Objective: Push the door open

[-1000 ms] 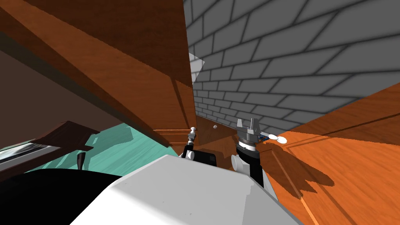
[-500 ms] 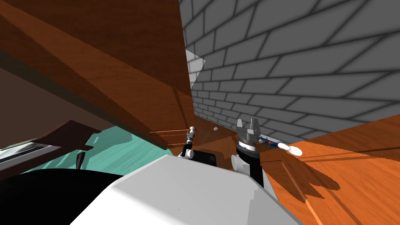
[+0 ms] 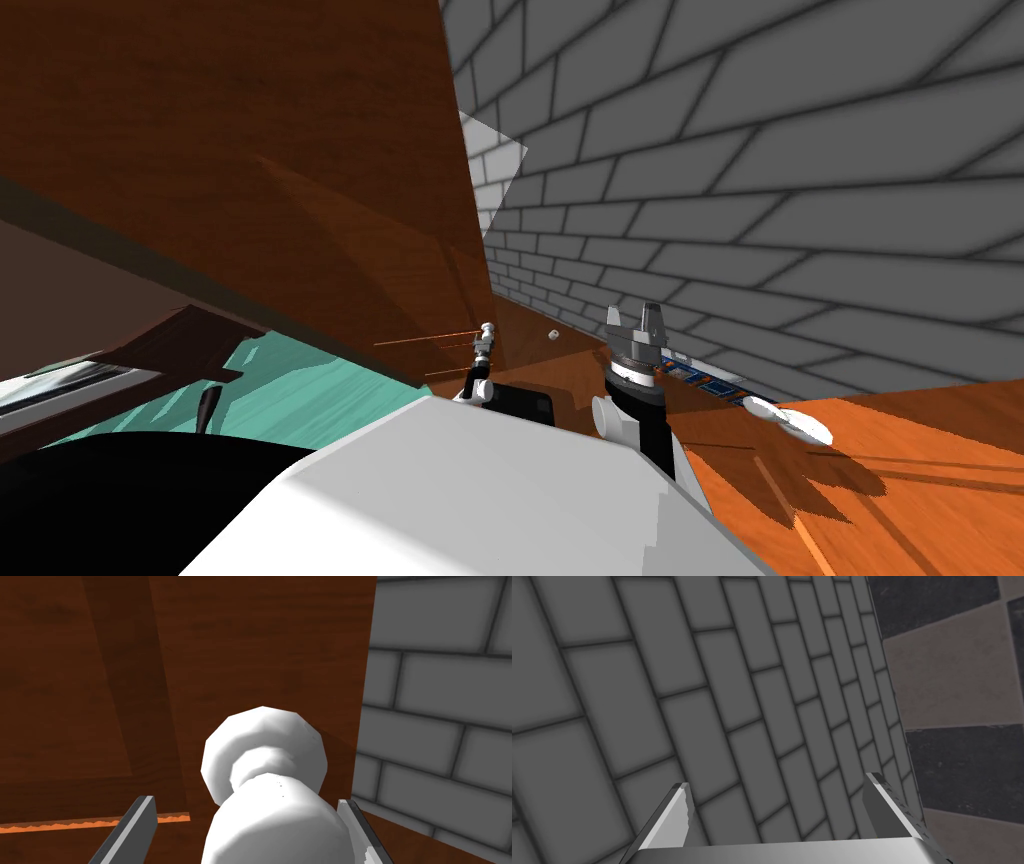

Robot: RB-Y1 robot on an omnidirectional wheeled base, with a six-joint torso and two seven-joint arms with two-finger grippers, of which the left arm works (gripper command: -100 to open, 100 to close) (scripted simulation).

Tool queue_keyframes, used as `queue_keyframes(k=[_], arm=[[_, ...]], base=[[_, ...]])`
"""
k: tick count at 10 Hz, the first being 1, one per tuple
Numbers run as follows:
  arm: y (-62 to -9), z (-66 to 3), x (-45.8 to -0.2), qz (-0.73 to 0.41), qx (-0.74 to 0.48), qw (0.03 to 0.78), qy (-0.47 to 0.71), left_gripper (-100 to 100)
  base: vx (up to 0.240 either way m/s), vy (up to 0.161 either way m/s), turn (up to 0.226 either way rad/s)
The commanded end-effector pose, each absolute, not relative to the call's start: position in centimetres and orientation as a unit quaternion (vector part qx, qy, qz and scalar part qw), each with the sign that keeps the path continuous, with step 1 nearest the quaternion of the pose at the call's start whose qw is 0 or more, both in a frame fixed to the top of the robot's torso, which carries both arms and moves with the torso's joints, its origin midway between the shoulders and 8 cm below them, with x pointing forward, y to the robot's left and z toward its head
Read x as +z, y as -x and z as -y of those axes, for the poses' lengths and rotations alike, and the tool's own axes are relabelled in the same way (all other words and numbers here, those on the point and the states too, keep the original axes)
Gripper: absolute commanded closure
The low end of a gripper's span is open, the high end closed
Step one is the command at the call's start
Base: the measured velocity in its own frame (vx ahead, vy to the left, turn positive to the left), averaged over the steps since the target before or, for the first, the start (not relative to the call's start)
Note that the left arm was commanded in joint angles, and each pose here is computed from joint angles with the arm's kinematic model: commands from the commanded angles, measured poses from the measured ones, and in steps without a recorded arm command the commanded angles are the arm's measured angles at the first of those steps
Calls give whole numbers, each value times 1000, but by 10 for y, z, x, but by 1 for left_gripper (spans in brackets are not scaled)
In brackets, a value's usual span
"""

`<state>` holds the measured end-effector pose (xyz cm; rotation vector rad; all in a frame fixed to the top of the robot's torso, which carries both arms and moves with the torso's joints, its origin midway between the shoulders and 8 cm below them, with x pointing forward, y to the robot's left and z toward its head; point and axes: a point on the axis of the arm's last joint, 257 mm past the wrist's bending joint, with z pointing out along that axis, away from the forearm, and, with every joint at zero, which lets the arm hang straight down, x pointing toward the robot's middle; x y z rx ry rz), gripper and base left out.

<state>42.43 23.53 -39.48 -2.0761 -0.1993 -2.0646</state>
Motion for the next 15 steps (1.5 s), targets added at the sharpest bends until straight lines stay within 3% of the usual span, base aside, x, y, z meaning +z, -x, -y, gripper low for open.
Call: queue_keyframes(k=[1, 11, 15], arm=[[-425, -254, -391, 84, -702, 121, 697, 100], [-423, -270, -396, 135, -690, 139, 697, 100], [-419, -319, -390, 151, -689, 180, 685, 100]], base=[[159, -36, 79], [160, -45, 54], [207, -22, 61]])
